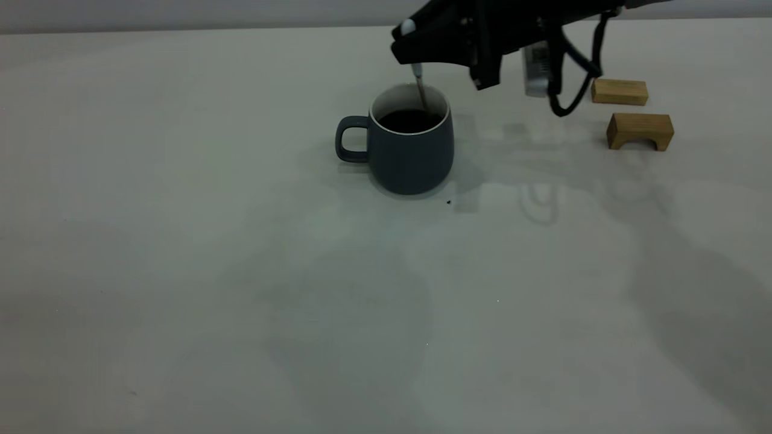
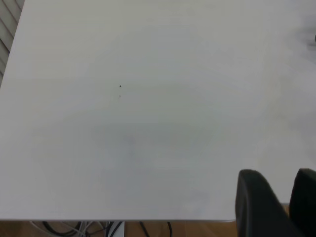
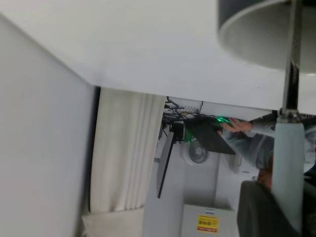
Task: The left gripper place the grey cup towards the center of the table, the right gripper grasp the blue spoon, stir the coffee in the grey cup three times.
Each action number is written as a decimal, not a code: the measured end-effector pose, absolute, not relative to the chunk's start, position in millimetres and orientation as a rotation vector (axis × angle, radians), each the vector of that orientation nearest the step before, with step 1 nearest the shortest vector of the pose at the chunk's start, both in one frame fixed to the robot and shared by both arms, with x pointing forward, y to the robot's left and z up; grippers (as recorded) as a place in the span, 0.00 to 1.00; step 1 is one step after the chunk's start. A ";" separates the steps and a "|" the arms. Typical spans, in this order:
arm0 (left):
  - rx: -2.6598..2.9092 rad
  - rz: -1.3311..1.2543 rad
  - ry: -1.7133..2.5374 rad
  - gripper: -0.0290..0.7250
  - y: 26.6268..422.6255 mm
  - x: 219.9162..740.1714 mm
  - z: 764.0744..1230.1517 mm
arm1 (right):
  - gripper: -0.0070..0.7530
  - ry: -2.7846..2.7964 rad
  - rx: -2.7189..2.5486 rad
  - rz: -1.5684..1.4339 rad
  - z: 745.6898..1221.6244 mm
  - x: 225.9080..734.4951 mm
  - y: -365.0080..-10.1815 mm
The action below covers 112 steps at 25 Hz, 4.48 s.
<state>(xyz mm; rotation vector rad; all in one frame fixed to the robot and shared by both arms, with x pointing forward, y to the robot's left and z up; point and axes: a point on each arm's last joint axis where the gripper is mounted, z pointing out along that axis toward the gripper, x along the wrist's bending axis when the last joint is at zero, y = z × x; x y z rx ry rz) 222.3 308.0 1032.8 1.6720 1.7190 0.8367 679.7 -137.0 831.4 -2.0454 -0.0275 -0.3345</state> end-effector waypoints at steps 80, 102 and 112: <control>1.672 0.837 1.719 0.36 308.0 222.2 1032.8 | 0.17 -0.288 -2.076 -0.478 828.5 677.7 -130.6; 1.672 0.837 1.719 0.36 308.0 222.2 1032.8 | 0.85 -0.577 -1.984 -0.404 832.1 661.5 -128.8; 1.672 0.837 1.719 0.36 308.0 222.2 1032.8 | 0.83 -1.463 -1.686 -0.786 941.7 648.5 -143.7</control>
